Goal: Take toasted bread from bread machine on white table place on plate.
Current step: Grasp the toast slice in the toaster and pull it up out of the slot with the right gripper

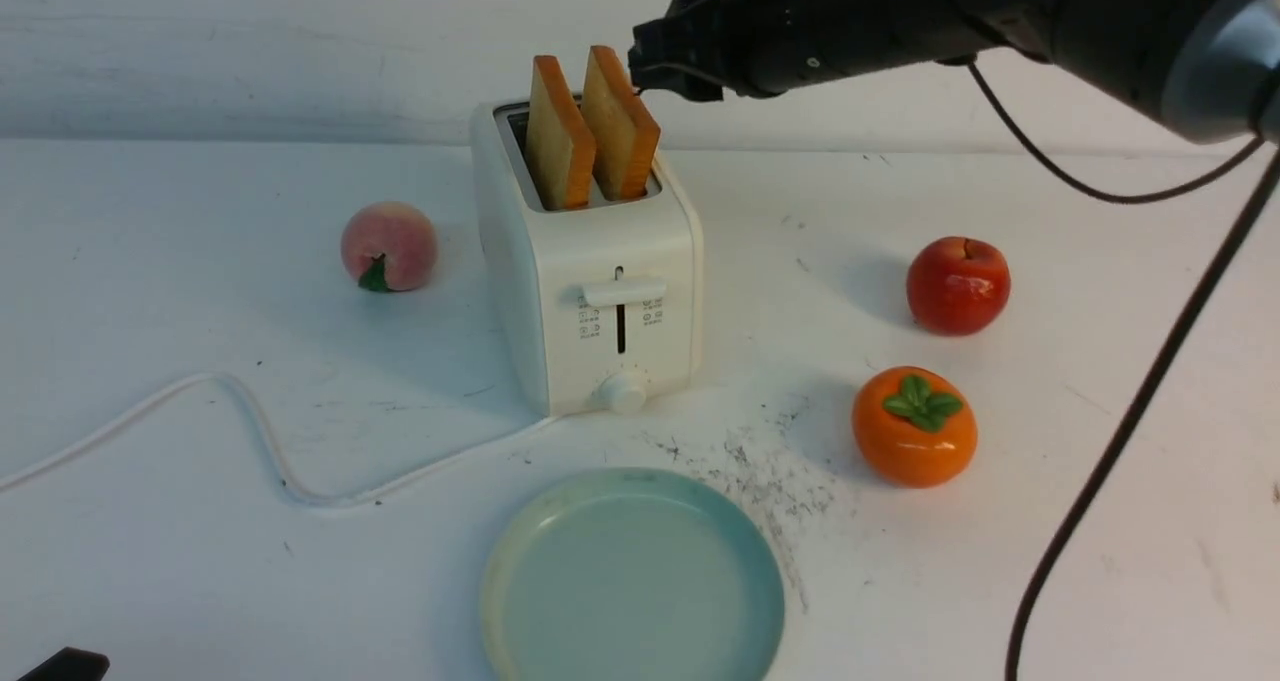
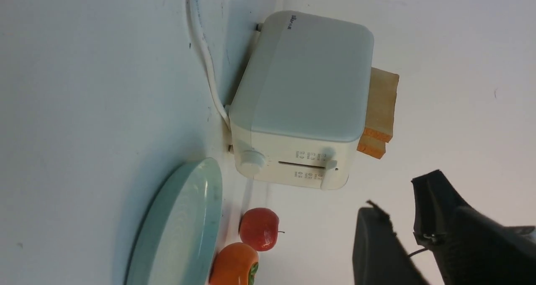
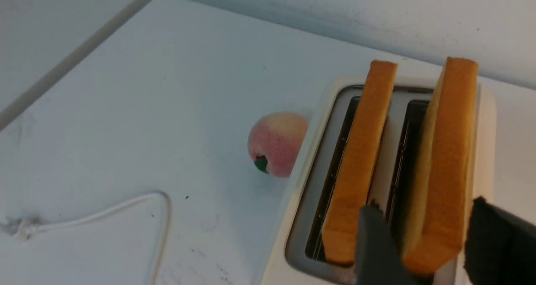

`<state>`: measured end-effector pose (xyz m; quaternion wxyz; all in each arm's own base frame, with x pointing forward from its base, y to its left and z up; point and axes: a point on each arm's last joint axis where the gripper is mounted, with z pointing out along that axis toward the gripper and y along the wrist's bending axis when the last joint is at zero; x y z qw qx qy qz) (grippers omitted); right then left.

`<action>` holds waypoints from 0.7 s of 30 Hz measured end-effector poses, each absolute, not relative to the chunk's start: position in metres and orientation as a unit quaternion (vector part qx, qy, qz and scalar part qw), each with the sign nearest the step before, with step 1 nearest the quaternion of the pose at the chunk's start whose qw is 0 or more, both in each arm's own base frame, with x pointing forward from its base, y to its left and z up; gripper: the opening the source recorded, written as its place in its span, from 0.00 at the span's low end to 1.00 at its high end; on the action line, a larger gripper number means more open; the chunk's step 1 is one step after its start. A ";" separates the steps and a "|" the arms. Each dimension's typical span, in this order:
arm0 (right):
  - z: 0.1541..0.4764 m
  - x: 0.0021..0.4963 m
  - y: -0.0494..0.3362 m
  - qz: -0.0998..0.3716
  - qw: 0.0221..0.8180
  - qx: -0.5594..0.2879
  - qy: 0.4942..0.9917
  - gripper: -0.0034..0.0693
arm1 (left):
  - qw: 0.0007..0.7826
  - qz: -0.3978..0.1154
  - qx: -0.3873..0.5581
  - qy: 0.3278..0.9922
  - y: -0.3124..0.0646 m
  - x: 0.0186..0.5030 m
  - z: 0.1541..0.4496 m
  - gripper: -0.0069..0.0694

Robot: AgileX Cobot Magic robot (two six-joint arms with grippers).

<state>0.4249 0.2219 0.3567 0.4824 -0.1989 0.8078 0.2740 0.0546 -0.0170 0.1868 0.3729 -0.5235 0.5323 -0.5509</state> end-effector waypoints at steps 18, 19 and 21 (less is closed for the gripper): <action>0.295 0.459 0.231 0.257 0.479 -0.158 0.824 0.76 | 0.378 -0.546 -0.520 0.537 -0.017 0.055 0.186 0.40; 0.295 0.459 0.231 0.257 0.479 -0.159 0.824 0.76 | 0.378 -0.546 -0.520 0.537 -0.017 0.055 0.186 0.40; 0.290 0.461 0.231 0.256 0.476 -0.159 0.826 0.74 | 0.378 -0.546 -0.520 0.537 -0.017 0.055 0.186 0.40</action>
